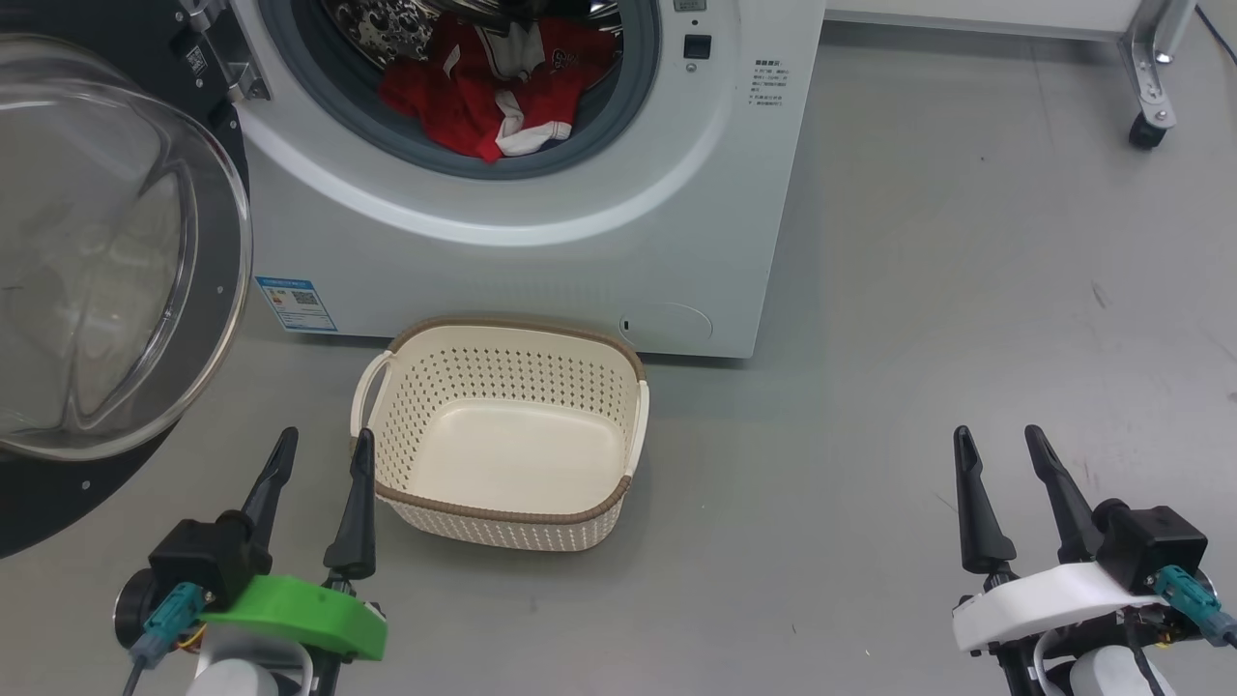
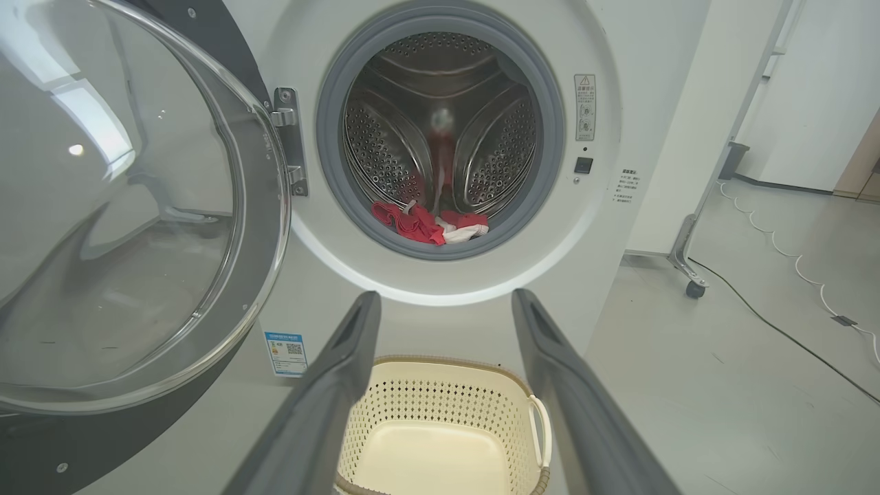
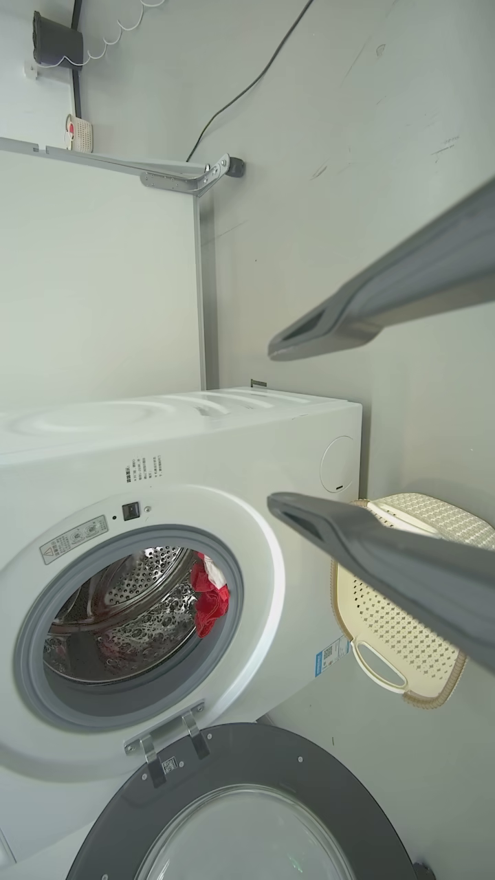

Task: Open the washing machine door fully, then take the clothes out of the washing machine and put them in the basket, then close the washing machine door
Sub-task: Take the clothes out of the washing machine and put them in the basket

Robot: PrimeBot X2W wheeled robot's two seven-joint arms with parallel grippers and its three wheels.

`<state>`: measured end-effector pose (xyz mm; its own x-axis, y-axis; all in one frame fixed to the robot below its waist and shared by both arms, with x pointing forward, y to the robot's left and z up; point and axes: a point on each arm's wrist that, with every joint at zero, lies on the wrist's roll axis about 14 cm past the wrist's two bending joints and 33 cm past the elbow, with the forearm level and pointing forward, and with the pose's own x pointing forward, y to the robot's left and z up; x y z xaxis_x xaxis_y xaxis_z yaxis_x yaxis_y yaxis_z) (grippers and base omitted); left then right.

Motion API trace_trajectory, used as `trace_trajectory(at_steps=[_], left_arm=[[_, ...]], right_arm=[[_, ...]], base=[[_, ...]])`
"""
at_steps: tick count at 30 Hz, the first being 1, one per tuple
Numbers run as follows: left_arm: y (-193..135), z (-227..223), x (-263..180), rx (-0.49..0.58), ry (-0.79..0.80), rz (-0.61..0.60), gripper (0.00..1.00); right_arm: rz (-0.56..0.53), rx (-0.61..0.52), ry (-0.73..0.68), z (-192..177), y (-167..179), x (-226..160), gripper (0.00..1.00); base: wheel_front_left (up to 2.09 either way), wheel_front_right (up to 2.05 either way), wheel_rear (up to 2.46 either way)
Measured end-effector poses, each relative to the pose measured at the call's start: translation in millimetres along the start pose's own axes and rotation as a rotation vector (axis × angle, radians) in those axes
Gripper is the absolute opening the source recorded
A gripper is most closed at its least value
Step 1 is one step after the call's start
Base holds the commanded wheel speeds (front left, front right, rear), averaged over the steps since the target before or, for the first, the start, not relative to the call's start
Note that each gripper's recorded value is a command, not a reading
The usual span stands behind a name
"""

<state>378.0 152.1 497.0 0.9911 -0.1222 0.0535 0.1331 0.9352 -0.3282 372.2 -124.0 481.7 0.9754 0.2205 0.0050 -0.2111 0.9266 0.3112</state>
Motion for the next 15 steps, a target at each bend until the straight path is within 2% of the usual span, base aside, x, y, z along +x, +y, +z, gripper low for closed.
trace_trajectory(at_steps=[15], left_arm=[[1.1,-2.4,2.0,-0.007,0.004,0.006,1.00]], right_arm=[[-0.003,0.003,0.012,-4.2,-1.4,1.7,1.00]], base=[[0.00,0.00,0.00]])
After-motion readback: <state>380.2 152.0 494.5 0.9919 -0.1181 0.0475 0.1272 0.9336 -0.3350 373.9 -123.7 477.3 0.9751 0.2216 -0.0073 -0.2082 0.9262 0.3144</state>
